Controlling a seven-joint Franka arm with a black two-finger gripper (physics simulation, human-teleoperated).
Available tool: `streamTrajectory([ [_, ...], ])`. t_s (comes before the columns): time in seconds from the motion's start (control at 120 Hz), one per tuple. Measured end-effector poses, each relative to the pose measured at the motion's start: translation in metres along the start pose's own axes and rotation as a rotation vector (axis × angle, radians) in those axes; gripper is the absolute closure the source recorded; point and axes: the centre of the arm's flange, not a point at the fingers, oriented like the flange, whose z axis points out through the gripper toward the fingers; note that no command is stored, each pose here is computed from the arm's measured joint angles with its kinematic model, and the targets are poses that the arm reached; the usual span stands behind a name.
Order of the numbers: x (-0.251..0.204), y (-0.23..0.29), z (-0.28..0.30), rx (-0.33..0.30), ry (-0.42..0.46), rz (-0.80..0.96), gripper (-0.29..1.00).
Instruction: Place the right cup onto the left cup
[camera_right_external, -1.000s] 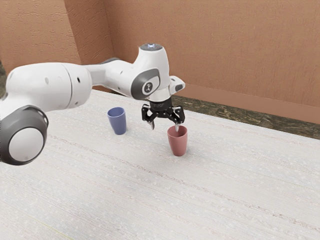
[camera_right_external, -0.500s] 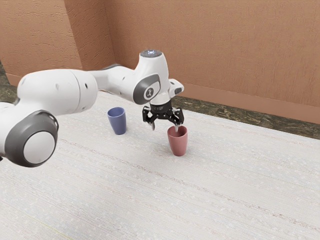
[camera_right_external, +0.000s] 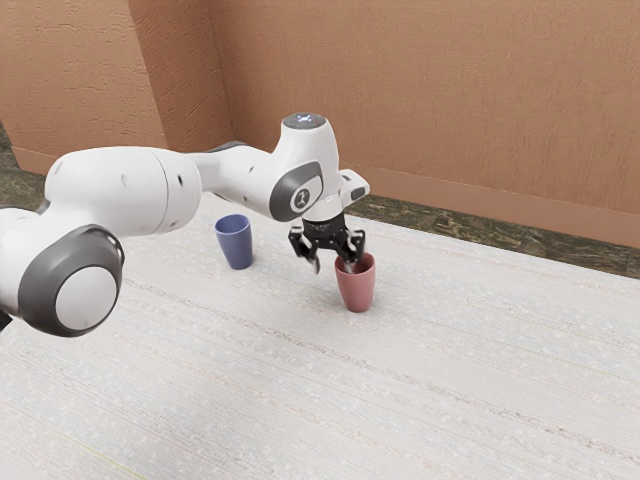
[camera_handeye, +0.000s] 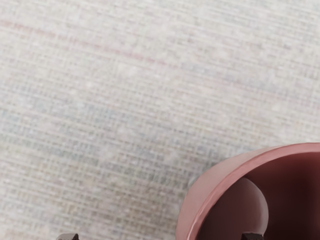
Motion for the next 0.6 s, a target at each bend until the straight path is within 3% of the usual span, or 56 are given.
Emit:
streamTrajectory([
  [0.1,-0.0008,0.0000,0.0016,-0.001,-0.002,0.003,0.53],
  [0.225,-0.0017,0.0007,0.0059,-0.003,-0.005,0.004,0.66],
  [0.6,-0.0023,0.0055,0.0011,-0.013,0.006,0.008,0.77],
])
